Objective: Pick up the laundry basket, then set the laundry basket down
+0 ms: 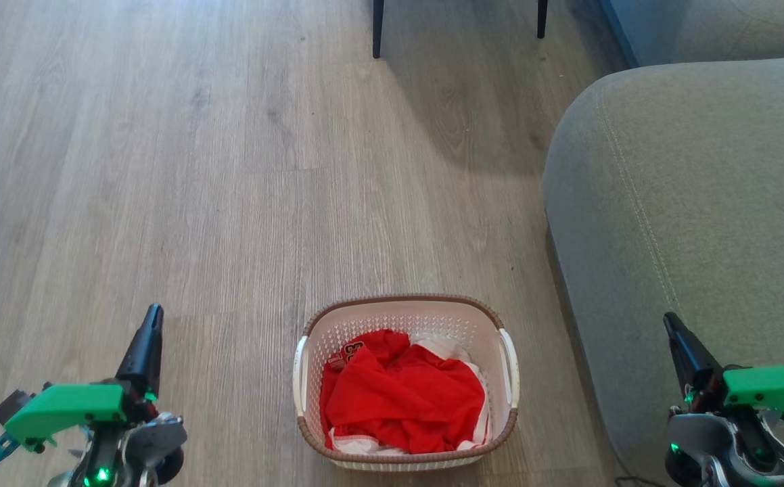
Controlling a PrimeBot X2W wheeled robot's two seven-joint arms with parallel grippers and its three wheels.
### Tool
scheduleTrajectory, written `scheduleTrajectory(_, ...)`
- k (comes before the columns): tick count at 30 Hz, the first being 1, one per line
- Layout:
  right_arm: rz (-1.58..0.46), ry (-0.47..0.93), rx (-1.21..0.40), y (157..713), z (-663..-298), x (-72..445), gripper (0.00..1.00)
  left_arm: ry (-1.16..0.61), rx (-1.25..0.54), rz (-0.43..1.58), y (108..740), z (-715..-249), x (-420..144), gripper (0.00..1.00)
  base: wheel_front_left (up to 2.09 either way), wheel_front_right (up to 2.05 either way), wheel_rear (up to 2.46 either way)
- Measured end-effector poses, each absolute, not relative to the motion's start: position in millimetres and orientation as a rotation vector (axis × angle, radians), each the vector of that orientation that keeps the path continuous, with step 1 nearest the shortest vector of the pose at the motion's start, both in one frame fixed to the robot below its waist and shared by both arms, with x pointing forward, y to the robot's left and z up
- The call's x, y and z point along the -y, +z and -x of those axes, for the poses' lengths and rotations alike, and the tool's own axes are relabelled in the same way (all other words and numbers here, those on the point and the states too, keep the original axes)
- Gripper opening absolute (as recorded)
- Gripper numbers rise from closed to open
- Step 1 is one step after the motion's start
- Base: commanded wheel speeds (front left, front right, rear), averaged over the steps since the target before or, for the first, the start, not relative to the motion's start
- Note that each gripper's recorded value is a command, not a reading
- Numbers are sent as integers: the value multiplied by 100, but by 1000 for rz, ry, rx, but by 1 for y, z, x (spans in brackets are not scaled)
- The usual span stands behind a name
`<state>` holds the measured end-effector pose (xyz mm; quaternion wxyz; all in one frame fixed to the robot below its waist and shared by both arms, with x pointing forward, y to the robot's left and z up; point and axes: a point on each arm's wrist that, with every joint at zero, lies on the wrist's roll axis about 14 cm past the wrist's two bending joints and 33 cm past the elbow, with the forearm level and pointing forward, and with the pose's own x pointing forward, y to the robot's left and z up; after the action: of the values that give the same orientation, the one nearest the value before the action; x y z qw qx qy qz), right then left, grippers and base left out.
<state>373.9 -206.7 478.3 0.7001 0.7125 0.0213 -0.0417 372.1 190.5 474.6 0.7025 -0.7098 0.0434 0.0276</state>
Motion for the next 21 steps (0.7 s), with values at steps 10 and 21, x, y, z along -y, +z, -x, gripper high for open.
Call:
scheduleTrajectory(10,-1588,-93,-47,478,-374,206,0,62,-96,1580,475,-372,-190,0,0,0,0)
scheduleTrajectory(21,-1590,-93,-47,478,-374,206,0,62,-96,1581,475,-372,-190,0,0,0,0)
